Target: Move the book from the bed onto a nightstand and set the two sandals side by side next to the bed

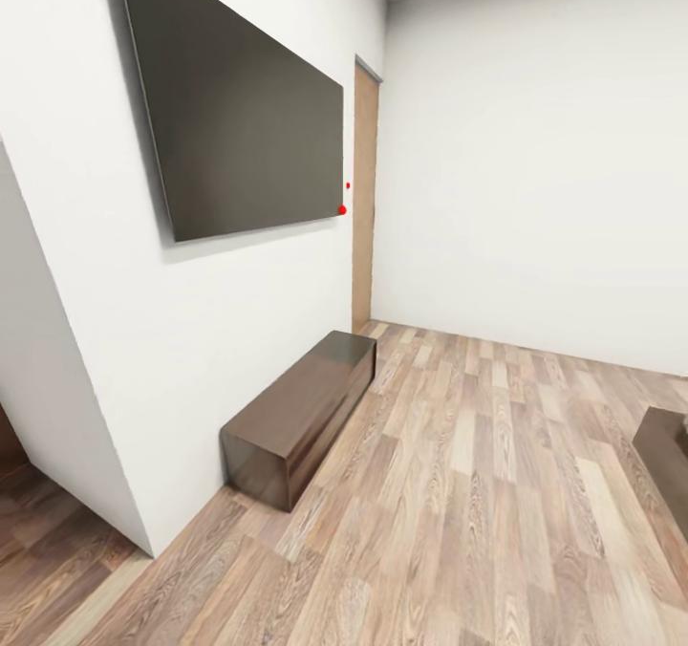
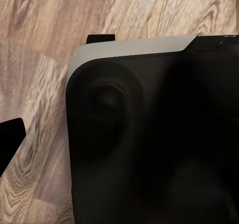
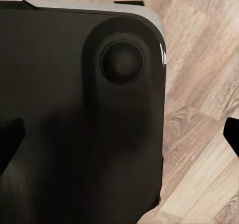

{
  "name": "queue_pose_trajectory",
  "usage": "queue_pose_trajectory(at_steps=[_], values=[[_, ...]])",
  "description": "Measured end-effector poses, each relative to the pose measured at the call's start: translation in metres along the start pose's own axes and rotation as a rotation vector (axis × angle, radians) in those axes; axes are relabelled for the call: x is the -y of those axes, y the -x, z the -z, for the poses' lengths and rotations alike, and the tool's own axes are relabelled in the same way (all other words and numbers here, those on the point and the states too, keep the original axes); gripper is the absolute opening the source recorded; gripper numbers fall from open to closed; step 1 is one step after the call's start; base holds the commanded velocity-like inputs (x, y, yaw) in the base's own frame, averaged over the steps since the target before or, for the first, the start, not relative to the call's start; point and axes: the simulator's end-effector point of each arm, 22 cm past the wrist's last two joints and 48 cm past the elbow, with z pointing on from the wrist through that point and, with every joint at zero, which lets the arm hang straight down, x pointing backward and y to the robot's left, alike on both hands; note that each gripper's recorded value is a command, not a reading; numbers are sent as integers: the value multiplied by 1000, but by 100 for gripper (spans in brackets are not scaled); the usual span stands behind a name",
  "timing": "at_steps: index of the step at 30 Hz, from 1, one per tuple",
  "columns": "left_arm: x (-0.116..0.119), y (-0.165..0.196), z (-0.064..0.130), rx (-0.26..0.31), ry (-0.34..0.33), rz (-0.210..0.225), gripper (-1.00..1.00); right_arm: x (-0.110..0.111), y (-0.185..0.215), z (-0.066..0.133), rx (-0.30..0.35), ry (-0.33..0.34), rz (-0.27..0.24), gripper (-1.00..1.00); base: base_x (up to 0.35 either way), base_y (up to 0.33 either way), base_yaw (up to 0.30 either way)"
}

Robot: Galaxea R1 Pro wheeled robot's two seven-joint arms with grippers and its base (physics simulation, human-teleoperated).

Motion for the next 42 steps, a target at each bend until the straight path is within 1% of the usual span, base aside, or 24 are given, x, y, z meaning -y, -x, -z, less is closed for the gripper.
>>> queue_pose_trajectory(at_steps=[13,17,26,32,38,39,42], values=[[1,1,0,2,-1,2,100,0,0,0,-1,0,0,100,0,0,-264],[4,7,0,14,-5,2,100,0,0,0,0,0,0,100,0,0,-231],[7,18,0,38,-9,1,100,0,0,0,0,0,1,100,12,0,-109],[8,30,1,63,-10,0,100,0,0,0,0,0,2,100,200,0,-17],[8,54,2,103,-11,-3,100,0,0,0,0,-1,2,100,309,0,-31],[8,54,2,103,-11,-3,100,0,0,0,0,-1,2,100,329,0,-100],[8,67,3,121,-11,-12,100,0,0,0,0,-1,3,100,334,0,-164]])
